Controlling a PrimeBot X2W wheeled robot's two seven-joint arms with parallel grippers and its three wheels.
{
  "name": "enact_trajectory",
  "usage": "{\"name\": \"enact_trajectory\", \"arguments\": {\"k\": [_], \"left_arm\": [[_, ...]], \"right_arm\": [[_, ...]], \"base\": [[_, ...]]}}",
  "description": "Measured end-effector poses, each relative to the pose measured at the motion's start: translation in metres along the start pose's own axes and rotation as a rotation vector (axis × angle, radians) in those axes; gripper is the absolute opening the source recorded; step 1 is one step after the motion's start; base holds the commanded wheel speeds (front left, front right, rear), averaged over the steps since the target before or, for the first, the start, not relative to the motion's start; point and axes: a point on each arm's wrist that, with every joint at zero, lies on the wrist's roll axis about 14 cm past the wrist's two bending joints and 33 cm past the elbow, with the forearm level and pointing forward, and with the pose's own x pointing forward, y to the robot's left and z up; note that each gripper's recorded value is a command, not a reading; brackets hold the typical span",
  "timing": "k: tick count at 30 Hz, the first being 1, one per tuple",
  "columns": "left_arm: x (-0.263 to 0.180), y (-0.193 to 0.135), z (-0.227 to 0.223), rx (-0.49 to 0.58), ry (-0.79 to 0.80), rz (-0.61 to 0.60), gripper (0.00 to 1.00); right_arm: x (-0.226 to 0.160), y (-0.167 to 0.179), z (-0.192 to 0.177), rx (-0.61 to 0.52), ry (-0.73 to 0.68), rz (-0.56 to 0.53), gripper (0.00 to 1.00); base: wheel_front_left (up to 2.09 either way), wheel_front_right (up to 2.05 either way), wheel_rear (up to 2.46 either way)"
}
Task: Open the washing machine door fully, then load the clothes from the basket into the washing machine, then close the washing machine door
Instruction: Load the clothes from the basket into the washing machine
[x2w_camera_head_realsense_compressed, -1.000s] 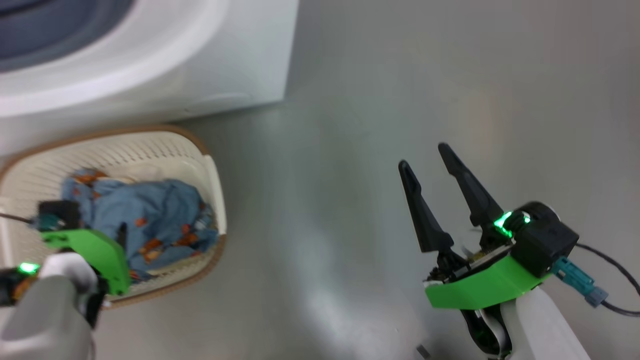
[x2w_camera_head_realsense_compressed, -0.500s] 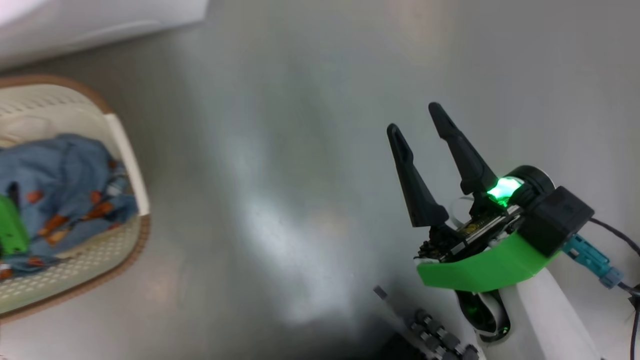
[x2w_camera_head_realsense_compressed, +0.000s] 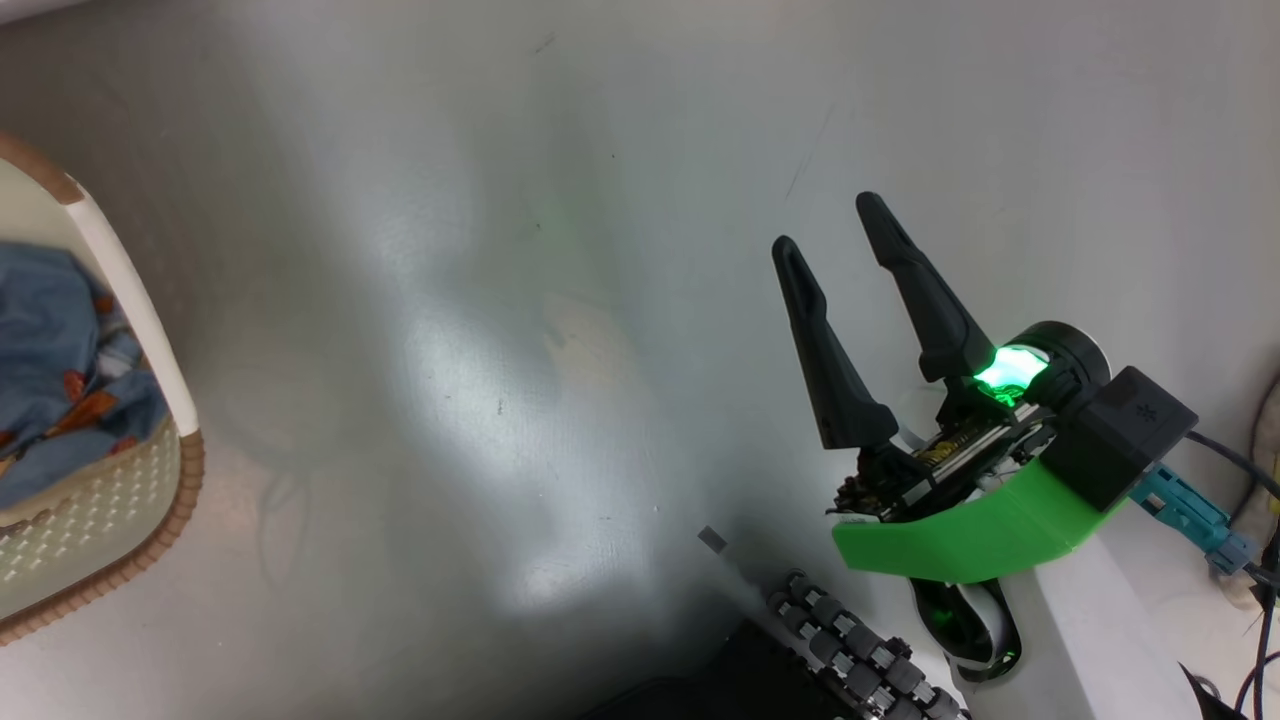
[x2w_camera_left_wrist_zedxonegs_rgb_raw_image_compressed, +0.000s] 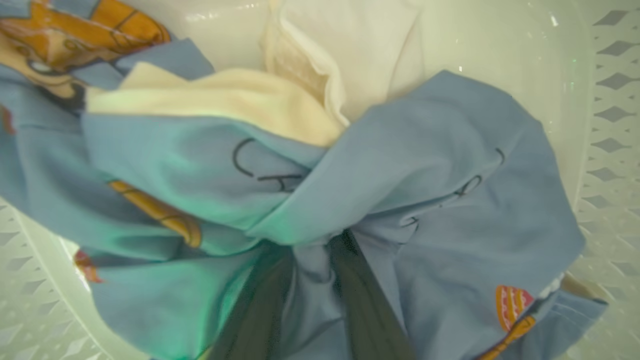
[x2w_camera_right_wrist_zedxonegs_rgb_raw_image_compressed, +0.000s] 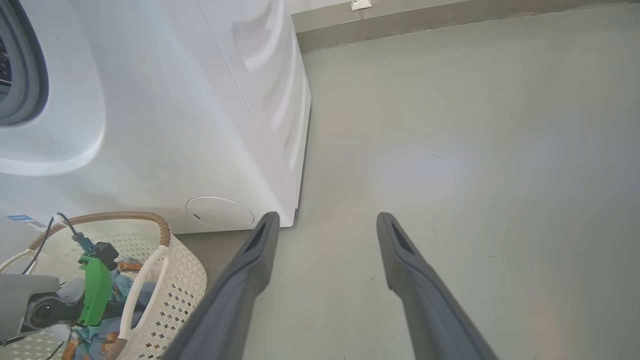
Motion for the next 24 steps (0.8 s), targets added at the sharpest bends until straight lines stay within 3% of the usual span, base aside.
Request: {"name": "enact_trajectory", "arguments": {"k": [1,2,13,24], "left_arm": [[0.000,0.001,0.000,0.001,0.000,0.001,0.02],[-0.001,0.001,-0.001,0.002,0.001,0.003,0.00],[-0.013,-0.006,0.008,-0.020,-0.054,-0.001,0.00],[-0.060,-0.011,0.052,-0.055,-0.320,0.020,0.00]], "right_arm": [[0.001,0.001,0.000,0.001,-0.002,0.003,1.00],[0.002,0.001,0.001,0.001,-0.005,0.005,1.00],[0.009,0.009,0.008,0.003,-0.034,0.033,1.00],[0.013,0.026,0.024,-0.021,-0.081,0.082,1.00]], "base": [[0.00,0.00,0.00],[0.00,0.00,0.00],[0.00,0.00,0.00],[0.00,0.00,0.00]]}}
